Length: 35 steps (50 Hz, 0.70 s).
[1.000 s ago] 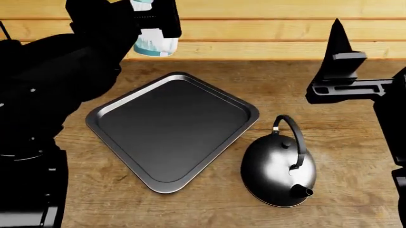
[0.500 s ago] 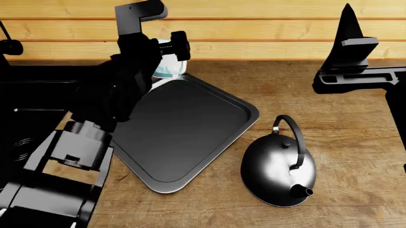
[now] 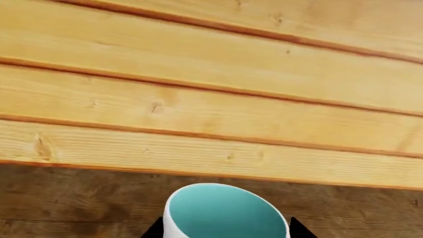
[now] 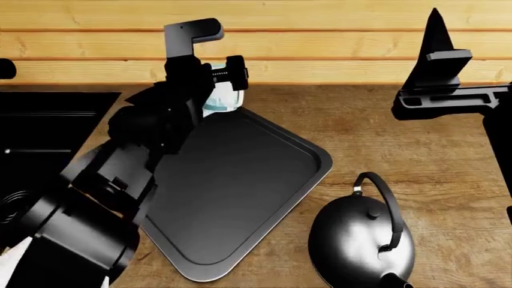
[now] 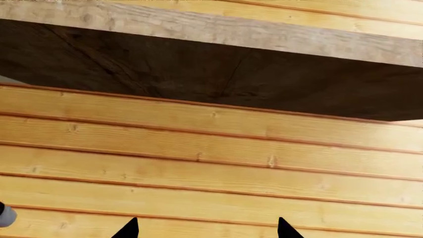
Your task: Pick the kettle from the counter and place it on the tray. Then pick the mug from the cabinet and place it on the tray. Then close the cabinet doors.
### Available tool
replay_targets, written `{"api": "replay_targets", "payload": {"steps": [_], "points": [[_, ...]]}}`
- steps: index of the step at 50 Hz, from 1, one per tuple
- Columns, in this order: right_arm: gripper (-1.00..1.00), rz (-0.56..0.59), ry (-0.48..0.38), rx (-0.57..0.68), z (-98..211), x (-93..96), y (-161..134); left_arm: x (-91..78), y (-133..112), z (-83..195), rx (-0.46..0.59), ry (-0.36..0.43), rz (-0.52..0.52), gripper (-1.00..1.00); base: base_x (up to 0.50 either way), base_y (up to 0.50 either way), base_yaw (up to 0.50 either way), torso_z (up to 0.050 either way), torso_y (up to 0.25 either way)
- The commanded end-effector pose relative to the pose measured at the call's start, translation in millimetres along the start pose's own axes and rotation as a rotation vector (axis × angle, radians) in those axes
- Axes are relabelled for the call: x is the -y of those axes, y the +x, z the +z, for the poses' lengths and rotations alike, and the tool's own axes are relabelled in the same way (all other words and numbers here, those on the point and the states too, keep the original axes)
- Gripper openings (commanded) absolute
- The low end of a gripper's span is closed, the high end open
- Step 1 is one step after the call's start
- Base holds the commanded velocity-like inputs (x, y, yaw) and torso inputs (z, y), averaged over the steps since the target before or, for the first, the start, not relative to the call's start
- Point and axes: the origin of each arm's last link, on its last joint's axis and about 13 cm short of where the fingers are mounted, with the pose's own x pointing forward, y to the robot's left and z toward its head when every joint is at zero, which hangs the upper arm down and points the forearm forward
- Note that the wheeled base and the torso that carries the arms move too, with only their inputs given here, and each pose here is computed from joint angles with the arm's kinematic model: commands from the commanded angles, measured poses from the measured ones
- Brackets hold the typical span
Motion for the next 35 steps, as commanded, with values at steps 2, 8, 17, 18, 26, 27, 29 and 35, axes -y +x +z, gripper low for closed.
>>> {"api": "replay_targets", "payload": {"steps": [2, 8, 17, 18, 26, 27, 29, 35], "points": [[1.00, -0.006, -0.004, 0.005, -1, 0.2, 0, 0.1, 0, 3, 0.000, 0.002, -0.006, -1.00, 0.00, 0.00, 0.00, 0.000, 0.000], [1.00, -0.008, -0.001, 0.005, -2, 0.3, 0, -1.0, -3, 6, -0.022, 0.016, -0.025, -1.00, 0.00, 0.00, 0.00, 0.000, 0.000], [1.00, -0.007, 0.003, 0.004, -4, -0.8, 1, -0.6, -20, 12, -0.026, 0.041, -0.081, -1.00, 0.00, 0.00, 0.00, 0.000, 0.000], [1.00, -0.006, 0.003, 0.005, -4, -1.0, 1, -0.6, -21, 12, -0.027, 0.042, -0.084, -1.00, 0.00, 0.00, 0.00, 0.000, 0.000], [1.00, -0.005, 0.003, 0.004, -4, -1.7, 1, -3.3, -24, 10, -0.035, 0.045, -0.095, -1.00, 0.00, 0.00, 0.00, 0.000, 0.001], [1.00, -0.005, 0.003, 0.004, -5, -1.8, 1, -3.5, -25, 10, -0.034, 0.045, -0.097, -1.00, 0.00, 0.00, 0.00, 0.000, 0.000], [1.00, -0.005, 0.004, 0.004, -5, -1.9, 1, -4.1, -26, 11, -0.033, 0.044, -0.099, -1.00, 0.00, 0.00, 0.00, 0.000, 0.000], [1.00, -0.003, 0.007, 0.003, -6, -2.4, 1, -6.8, -32, 15, -0.022, 0.052, -0.115, -1.00, 0.00, 0.00, 0.00, 0.000, 0.000]]}}
